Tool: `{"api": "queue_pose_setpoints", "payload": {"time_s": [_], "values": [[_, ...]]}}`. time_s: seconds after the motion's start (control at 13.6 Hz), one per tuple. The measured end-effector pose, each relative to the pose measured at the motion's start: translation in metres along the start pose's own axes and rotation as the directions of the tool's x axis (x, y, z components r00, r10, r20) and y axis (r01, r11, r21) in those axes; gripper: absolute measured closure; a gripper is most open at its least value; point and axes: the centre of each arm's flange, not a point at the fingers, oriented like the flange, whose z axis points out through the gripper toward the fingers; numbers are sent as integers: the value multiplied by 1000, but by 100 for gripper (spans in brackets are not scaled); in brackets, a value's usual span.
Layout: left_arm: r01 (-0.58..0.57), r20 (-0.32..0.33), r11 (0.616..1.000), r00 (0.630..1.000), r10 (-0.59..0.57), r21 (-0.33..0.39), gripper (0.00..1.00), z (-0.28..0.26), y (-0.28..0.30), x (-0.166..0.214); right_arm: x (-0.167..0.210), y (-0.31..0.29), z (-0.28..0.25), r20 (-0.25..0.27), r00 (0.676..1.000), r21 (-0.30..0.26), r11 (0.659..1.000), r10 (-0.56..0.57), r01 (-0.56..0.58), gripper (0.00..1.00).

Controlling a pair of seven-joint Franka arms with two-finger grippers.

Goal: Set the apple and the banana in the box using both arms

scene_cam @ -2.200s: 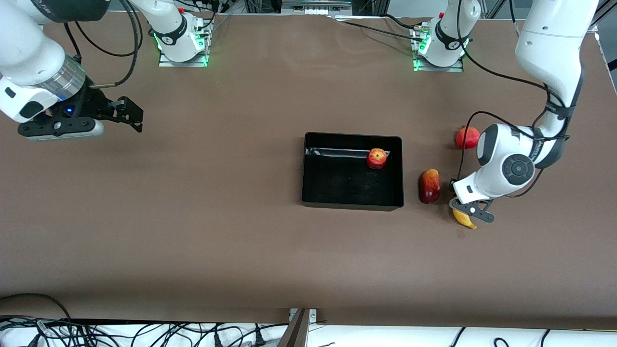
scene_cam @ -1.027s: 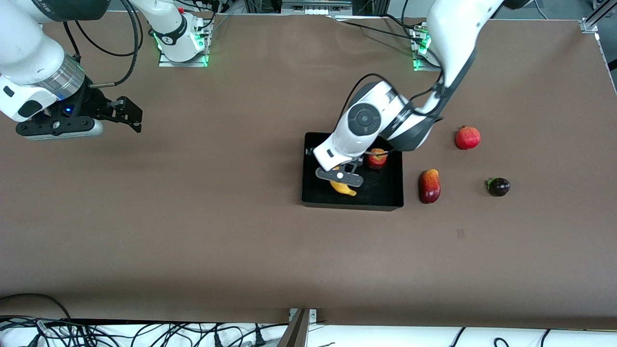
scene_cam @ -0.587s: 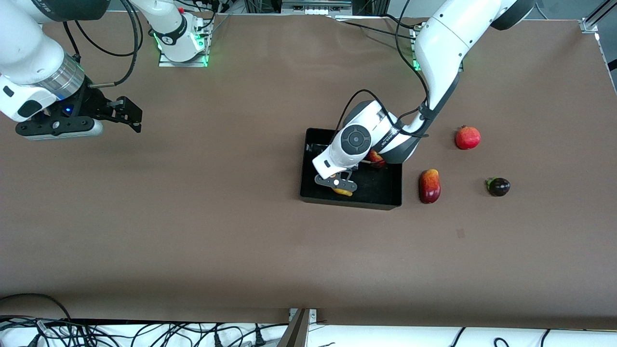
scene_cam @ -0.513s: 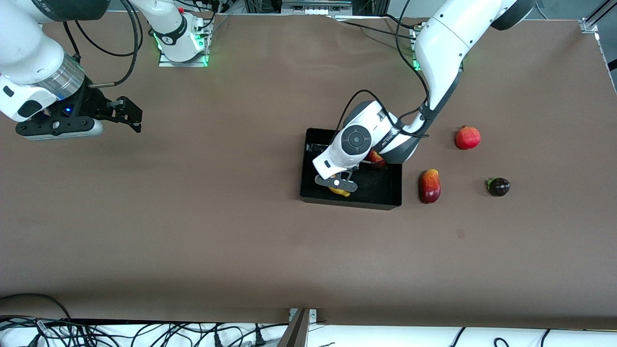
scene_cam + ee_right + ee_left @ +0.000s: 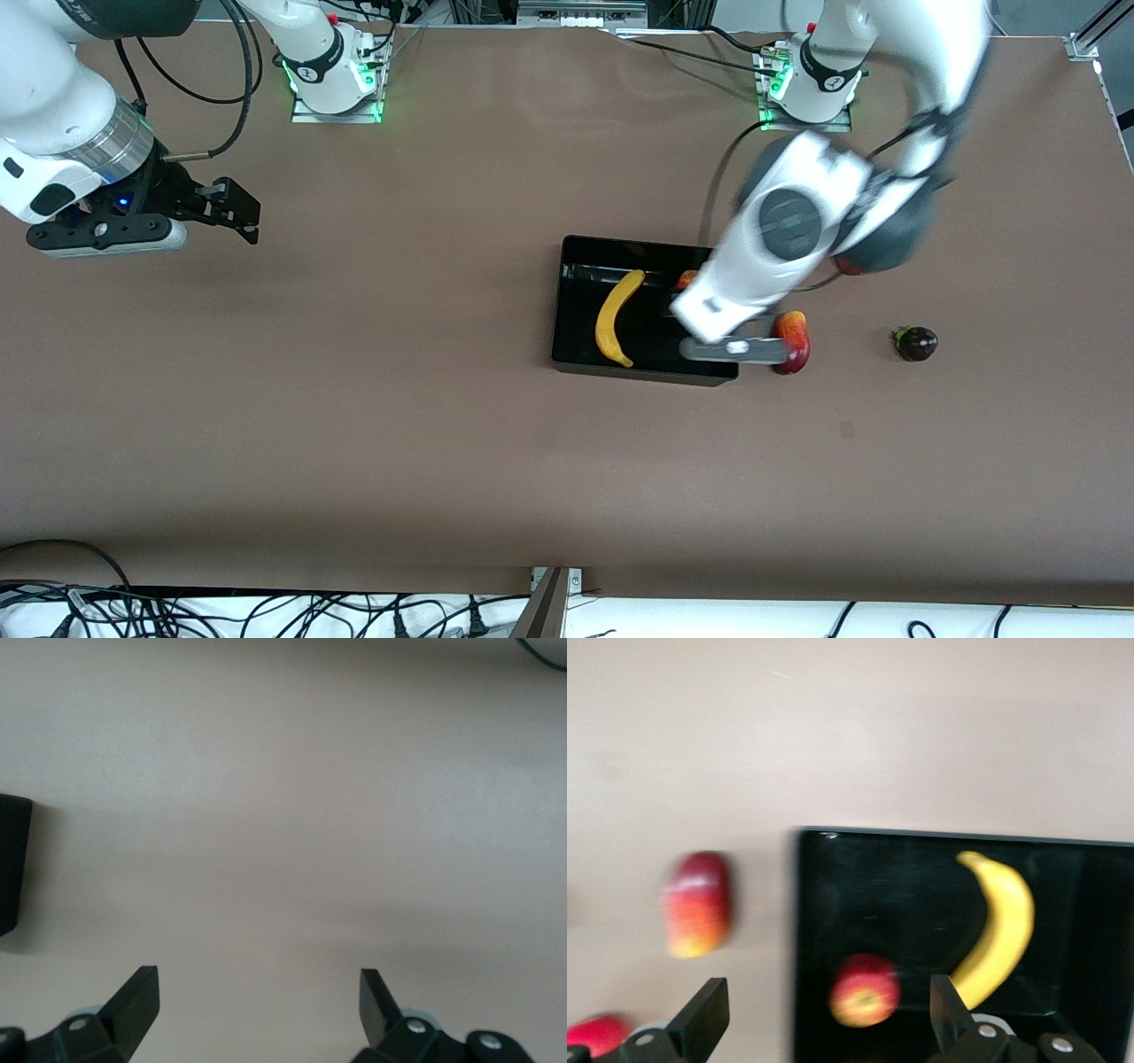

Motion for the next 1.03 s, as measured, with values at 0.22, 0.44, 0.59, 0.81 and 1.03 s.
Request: {"api": "queue_pose_setpoints", "payload": {"time_s": [0.22, 0.44, 0.59, 0.81, 1.03], "values": [[-31, 37, 999, 999, 30, 26, 0, -55, -92, -11, 0, 0, 0, 0, 1000, 0, 1000, 0, 0, 0], [50, 56, 999, 997, -50, -5, 0, -87, -160, -29, 0, 0, 0, 0, 1000, 0, 1000, 0, 0, 0], [84, 36, 996, 996, -83, -14, 0, -108, -184, -42, 0, 0, 0, 0, 1000, 0, 1000, 0, 0, 0], [99, 24, 995, 995, -98, -17, 0, -117, -194, -54, 0, 0, 0, -1, 1000, 0, 1000, 1, -1, 0], [108, -2, 994, 994, -108, -21, 0, -111, -198, -52, 0, 0, 0, -1, 1000, 0, 1000, 1, -1, 0]]}}
